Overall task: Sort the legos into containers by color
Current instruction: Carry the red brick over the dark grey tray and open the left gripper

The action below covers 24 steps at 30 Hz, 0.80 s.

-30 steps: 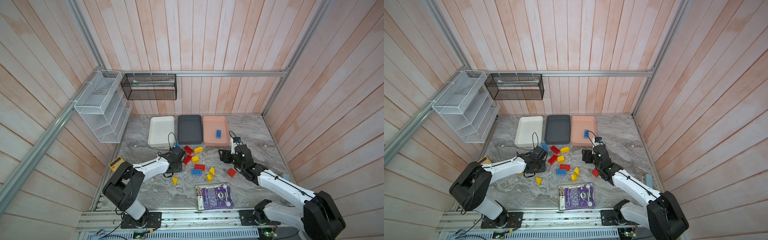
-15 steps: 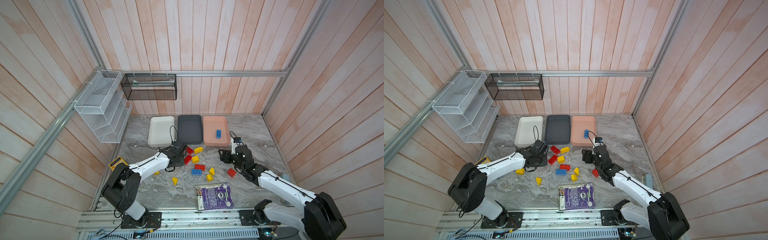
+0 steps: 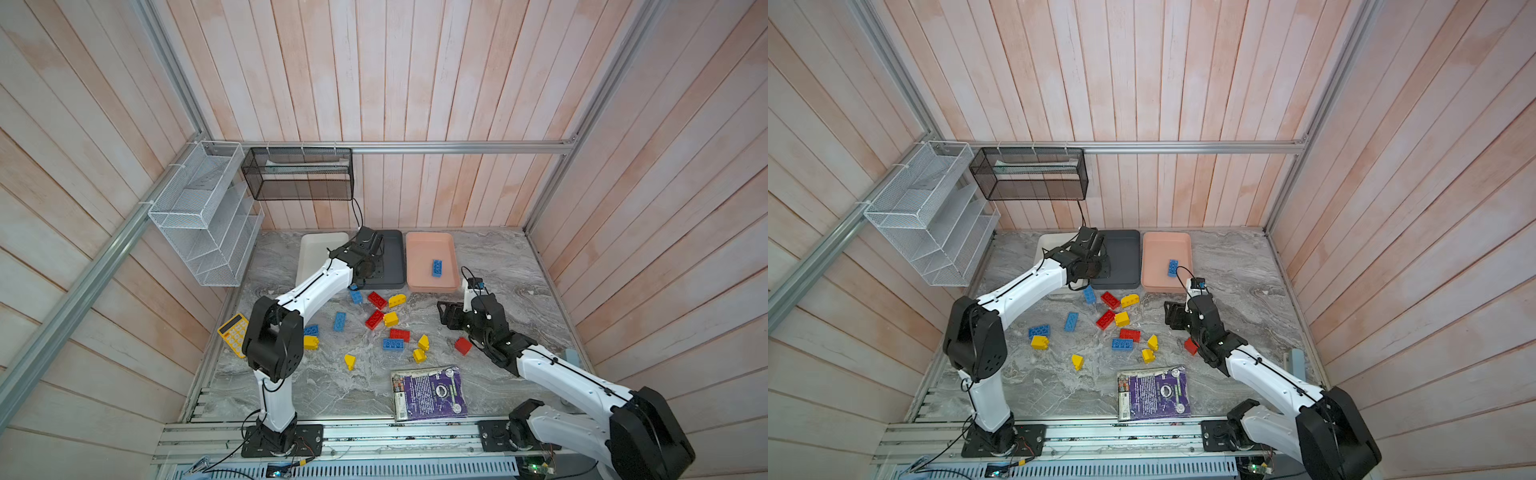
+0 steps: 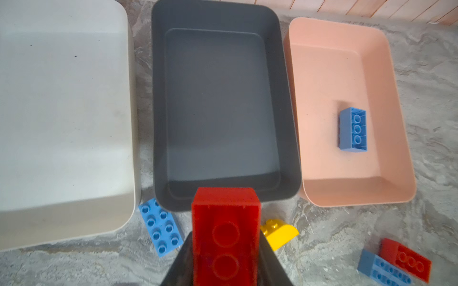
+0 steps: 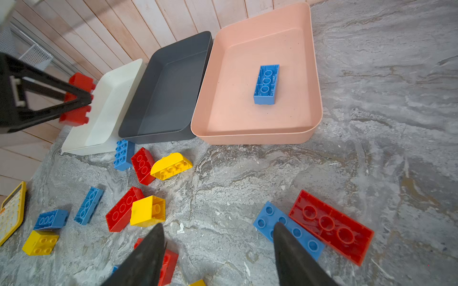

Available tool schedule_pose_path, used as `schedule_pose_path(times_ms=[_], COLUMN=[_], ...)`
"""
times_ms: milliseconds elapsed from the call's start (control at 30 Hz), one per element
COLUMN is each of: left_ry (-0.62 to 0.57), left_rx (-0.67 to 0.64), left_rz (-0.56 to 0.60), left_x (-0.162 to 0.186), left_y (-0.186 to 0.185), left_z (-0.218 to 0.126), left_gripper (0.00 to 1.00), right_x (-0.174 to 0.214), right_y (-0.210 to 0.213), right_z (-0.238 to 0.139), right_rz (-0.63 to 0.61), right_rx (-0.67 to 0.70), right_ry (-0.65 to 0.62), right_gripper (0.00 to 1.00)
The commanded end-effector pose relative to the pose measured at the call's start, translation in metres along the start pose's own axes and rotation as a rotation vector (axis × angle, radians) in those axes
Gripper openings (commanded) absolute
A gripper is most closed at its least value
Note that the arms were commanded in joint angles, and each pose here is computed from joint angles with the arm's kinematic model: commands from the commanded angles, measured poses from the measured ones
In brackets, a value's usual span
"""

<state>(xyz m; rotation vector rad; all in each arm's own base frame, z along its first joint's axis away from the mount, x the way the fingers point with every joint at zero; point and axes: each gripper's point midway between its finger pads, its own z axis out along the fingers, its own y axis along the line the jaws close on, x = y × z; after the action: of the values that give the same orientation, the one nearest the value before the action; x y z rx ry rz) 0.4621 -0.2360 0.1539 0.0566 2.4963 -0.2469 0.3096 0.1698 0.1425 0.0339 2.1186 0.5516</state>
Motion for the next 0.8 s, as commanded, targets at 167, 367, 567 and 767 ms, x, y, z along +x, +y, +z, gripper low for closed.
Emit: schedule_pose_path(times_ms=[167,367,567,767], left_ry=[0.070,0.107,0.115,0.100], left_rx=[-0.004,0.016,0.024,0.029], left_rz=[0.018,0.017,0.020,0.025], left_x=[-0.020,-0.020,-0.020,-0.027], left_y=[0.010,0.007,0.004,0.002], left_z=[0.063,0.099,0.112,0.105], left_gripper=[0.26,0.26,0.32,0.49], right_x=[-0.004,0.000,0.006,0.005], right_y=[0.008,0.012,0.012,0.014], right_z=[-0.007,-0.003,0.002,0.002], right_rz=[0.013,0.013,0.003,-0.013], right_rx=[-0.049,-0.066,-0.061,-0.059], right_ry=[-0.038,-0.019,0.007,0.009], right_gripper=[0.69,0.69,0.70,0.73])
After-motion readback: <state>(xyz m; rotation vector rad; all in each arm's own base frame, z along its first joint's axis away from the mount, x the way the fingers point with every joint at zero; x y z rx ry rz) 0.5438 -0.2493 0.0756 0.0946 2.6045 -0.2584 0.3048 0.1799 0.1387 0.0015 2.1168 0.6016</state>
